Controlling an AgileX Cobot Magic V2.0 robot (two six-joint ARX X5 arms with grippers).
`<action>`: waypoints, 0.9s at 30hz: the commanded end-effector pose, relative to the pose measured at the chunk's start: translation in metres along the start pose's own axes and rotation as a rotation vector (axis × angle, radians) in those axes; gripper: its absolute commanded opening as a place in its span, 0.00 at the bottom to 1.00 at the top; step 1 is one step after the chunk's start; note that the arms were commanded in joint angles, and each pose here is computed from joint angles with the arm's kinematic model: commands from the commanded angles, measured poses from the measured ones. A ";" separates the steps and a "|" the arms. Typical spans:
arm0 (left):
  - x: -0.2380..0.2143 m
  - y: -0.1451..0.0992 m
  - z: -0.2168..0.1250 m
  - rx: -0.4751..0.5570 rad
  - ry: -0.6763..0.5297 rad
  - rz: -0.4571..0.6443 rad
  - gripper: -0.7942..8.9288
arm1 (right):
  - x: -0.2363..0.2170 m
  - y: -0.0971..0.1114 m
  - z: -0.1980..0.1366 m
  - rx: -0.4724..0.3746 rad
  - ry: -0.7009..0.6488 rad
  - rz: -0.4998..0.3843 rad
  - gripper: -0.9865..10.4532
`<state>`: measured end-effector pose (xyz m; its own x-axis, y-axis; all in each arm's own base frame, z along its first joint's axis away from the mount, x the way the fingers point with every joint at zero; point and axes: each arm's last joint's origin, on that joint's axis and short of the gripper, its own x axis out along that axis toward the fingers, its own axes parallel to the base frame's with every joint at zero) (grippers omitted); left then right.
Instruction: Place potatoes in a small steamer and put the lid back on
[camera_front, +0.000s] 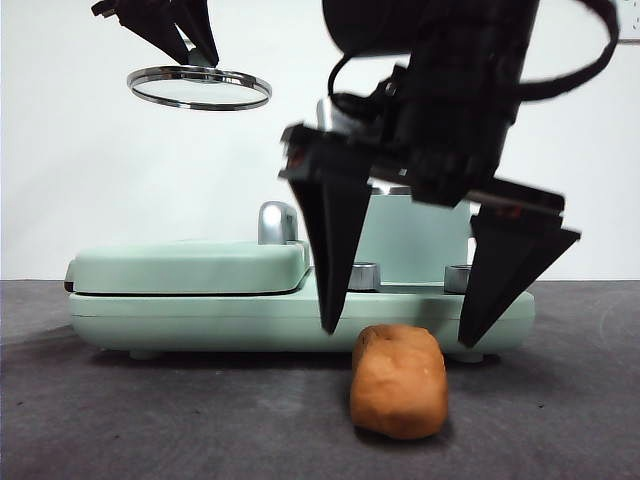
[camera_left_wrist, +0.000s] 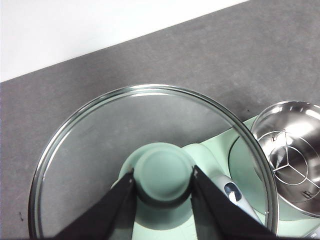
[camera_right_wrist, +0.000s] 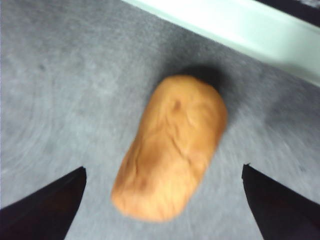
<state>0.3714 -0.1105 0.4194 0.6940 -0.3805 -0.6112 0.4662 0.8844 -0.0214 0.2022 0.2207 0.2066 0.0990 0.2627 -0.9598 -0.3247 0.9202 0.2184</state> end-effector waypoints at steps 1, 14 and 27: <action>-0.012 -0.003 0.011 0.022 -0.072 0.002 0.10 | 0.011 0.006 0.005 -0.003 0.008 -0.008 0.52; -0.012 -0.003 0.011 0.022 -0.070 -0.001 0.10 | 0.015 0.003 0.011 -0.006 0.027 0.020 0.16; -0.012 -0.003 0.011 0.022 -0.072 -0.001 0.10 | -0.086 -0.008 0.058 -0.102 0.005 0.121 0.16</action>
<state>0.3714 -0.1106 0.4194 0.6932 -0.3823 -0.6110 0.4675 0.8837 -0.0225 0.2465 0.2058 0.2896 0.0210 0.3513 -0.9360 -0.3766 0.8701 0.3181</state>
